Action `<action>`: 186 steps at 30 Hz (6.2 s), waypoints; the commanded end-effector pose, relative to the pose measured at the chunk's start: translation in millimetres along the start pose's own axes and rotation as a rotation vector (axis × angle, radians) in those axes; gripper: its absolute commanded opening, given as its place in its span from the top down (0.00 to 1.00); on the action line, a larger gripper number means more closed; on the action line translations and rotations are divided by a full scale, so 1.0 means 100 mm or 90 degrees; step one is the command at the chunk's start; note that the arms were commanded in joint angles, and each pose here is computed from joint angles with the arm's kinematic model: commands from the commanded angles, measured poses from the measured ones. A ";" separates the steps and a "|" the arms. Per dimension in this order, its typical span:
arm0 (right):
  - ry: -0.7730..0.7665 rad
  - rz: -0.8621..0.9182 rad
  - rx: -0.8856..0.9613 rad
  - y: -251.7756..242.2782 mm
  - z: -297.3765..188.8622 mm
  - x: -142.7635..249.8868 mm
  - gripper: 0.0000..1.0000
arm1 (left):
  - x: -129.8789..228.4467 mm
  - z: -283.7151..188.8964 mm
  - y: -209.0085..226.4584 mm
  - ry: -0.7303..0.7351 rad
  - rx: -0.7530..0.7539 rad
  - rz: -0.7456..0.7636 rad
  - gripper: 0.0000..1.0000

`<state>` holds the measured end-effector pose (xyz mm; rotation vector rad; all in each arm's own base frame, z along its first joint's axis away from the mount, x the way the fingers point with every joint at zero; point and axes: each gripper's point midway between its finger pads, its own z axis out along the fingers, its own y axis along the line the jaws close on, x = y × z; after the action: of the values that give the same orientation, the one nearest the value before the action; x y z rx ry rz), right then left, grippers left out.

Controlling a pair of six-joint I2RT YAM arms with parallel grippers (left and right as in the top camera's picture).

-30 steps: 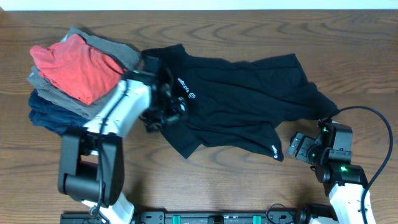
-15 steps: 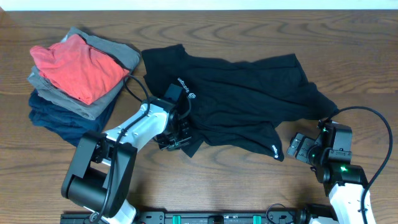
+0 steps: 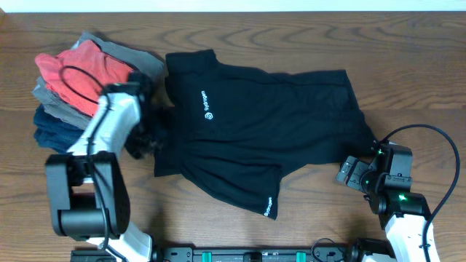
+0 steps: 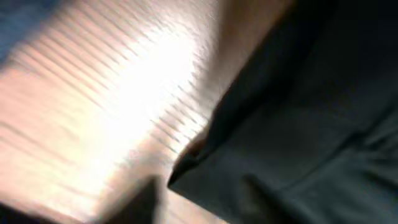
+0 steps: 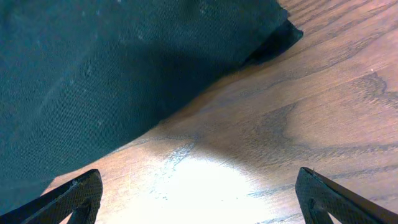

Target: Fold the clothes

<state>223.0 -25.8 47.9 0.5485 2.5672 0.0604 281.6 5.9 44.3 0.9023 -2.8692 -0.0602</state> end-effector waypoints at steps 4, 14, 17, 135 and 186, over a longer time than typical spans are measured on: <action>-0.012 0.005 0.010 -0.04 -0.02 -0.05 0.03 | 0.64 -0.11 -0.27 0.173 0.095 0.103 0.02; -0.015 0.005 0.017 -0.05 -0.01 -0.05 0.02 | 1.54 0.22 -0.60 0.256 0.071 0.215 0.02; -0.015 0.006 0.017 -0.05 -0.01 -0.05 0.02 | 1.85 0.35 -0.75 0.279 0.089 0.220 0.02; 0.215 0.085 0.043 -0.05 0.88 -0.94 0.05 | 0.71 -0.03 -0.93 -0.167 0.157 0.128 0.93; 0.217 0.160 0.070 -0.10 0.66 -1.09 0.04 | 0.72 -0.03 -0.92 -0.164 0.153 0.128 0.93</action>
<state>341.8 -66.8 26.1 0.9115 2.8844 0.1682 276.1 -114.4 48.8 0.6861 -3.2378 0.2363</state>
